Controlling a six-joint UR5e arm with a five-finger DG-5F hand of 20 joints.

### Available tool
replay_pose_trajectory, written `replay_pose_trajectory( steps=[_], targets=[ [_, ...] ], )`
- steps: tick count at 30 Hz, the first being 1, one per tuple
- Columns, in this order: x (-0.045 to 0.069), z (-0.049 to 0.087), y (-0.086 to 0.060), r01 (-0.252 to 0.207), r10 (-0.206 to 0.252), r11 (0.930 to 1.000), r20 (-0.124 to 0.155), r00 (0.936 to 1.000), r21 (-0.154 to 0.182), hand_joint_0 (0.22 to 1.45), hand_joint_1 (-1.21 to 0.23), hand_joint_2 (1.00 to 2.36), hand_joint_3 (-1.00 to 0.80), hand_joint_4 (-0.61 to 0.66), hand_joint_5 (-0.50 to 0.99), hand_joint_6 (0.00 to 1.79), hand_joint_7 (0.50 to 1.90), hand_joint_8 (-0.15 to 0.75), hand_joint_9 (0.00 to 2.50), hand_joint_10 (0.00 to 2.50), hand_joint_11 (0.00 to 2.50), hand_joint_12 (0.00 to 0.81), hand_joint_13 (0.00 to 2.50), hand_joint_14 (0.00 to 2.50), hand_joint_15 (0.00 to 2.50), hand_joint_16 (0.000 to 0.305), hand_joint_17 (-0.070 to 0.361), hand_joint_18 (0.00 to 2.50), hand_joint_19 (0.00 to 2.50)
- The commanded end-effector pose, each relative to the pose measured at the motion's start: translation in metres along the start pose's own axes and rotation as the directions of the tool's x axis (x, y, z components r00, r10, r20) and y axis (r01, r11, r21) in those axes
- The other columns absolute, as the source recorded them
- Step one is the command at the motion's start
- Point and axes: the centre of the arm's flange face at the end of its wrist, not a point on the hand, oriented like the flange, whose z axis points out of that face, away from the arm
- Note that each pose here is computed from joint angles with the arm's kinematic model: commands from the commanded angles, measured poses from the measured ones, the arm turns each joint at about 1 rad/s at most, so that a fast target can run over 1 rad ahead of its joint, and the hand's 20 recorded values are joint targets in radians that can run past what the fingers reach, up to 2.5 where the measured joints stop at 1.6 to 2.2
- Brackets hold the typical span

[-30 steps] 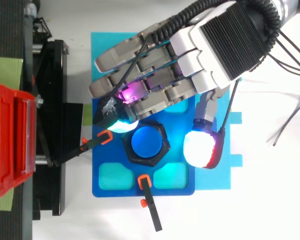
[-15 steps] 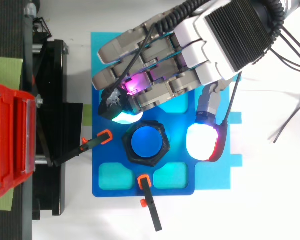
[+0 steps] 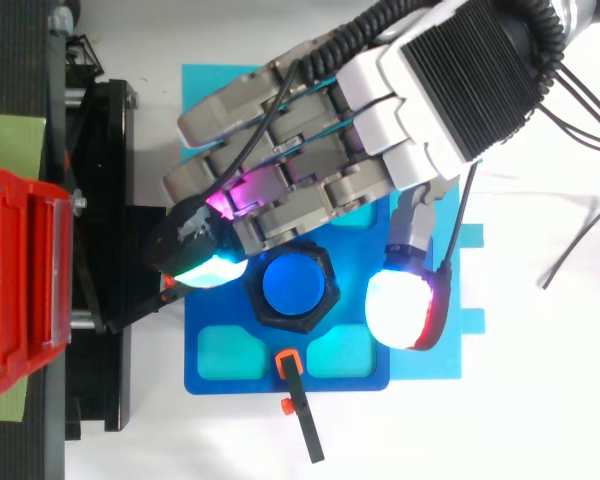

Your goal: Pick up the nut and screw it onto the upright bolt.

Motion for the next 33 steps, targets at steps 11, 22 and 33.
replay_pose_trajectory(
  steps=[11, 22, 33],
  targets=[
    [0.013, 0.019, 0.014, -0.032, 0.032, 0.9986, -0.007, 0.9995, 0.043, 0.45, -0.13, 1.00, -0.50, 0.19, -0.10, 0.50, 0.65, 0.203, 0.78, 0.00, 0.00, 0.226, 0.58, 0.00, 0.00, 0.029, 0.064, 0.32, 0.04],
    [0.026, 0.007, 0.024, -0.048, 0.050, 0.9951, -0.028, 0.9984, 0.086, 0.45, -0.12, 1.00, -0.50, 0.19, -0.08, 0.50, 0.75, 0.215, 0.79, 0.00, 0.00, 0.233, 0.59, 0.00, 0.00, 0.029, 0.065, 0.34, 0.05],
    [0.028, 0.005, 0.025, -0.054, 0.058, 0.9944, -0.034, 0.9978, 0.091, 0.45, -0.10, 1.00, -0.50, 0.23, -0.05, 0.50, 0.92, 0.227, 0.79, 0.00, 0.00, 0.240, 0.61, 0.00, 0.00, 0.030, 0.068, 0.36, 0.04]
  ],
)
